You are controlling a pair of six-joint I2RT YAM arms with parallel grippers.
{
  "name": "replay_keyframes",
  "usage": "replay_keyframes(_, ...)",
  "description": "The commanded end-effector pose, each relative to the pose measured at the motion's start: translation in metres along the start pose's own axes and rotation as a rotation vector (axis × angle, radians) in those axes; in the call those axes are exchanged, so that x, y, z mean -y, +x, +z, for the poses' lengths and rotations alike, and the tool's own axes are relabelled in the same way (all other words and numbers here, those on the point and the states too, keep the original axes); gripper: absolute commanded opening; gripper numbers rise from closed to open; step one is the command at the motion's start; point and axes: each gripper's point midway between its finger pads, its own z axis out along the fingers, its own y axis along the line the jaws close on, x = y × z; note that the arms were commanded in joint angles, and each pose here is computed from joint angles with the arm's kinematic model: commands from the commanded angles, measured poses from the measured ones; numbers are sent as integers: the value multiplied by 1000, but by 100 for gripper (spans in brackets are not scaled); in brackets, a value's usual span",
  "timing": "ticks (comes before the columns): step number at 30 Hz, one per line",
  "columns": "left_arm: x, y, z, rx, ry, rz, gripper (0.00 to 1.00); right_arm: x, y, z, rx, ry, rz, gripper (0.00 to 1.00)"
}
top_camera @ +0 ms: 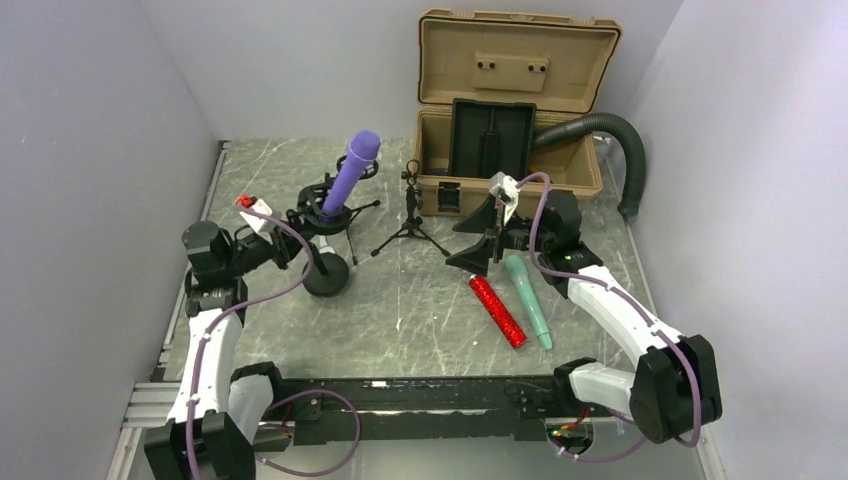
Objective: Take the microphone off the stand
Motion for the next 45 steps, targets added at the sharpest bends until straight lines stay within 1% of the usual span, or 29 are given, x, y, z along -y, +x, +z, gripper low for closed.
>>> replay_keyframes(1, 20, -24, 10, 61, 66, 27, 0, -16, -24, 10, 36, -89, -77, 98)
replay_keyframes(4, 30, -26, 19, 70, 98, 8, 0, -21, -23, 17, 27, -121, -80, 97)
replay_keyframes(7, 41, -27, 28, 72, 131, 8, 0, -26, -27, 21, 45, -144, -84, 96)
replay_keyframes(13, 63, -27, 39, 80, 211, 2, 0, -31, -48, 30, 93, -190, -98, 94)
replay_keyframes(18, 78, -26, 44, 85, 284, 7, 0, -30, -63, 44, 102, -244, -89, 94)
replay_keyframes(21, 82, -27, 47, 80, 304, 8, 0, -25, -73, 52, 116, -255, -95, 94)
replay_keyframes(22, 84, -28, 48, 75, 309, -15, 0, -24, -78, 55, 125, -265, -85, 94)
replay_keyframes(29, 87, -31, 52, 66, 327, -31, 0, -28, -99, 62, 210, -329, -47, 94)
replay_keyframes(34, 91, -28, 55, 63, 348, -33, 0, -31, -106, 69, 241, -364, -37, 96)
replay_keyframes(35, 91, -27, 56, 68, 349, -3, 0, -31, -108, 70, 249, -369, -31, 96)
replay_keyframes(37, 92, -26, 56, 68, 355, 2, 0, -28, -110, 73, 259, -368, -16, 97)
replay_keyframes(45, 97, -26, 57, 68, 375, 2, 0, -14, -114, 82, 275, -350, 14, 95)
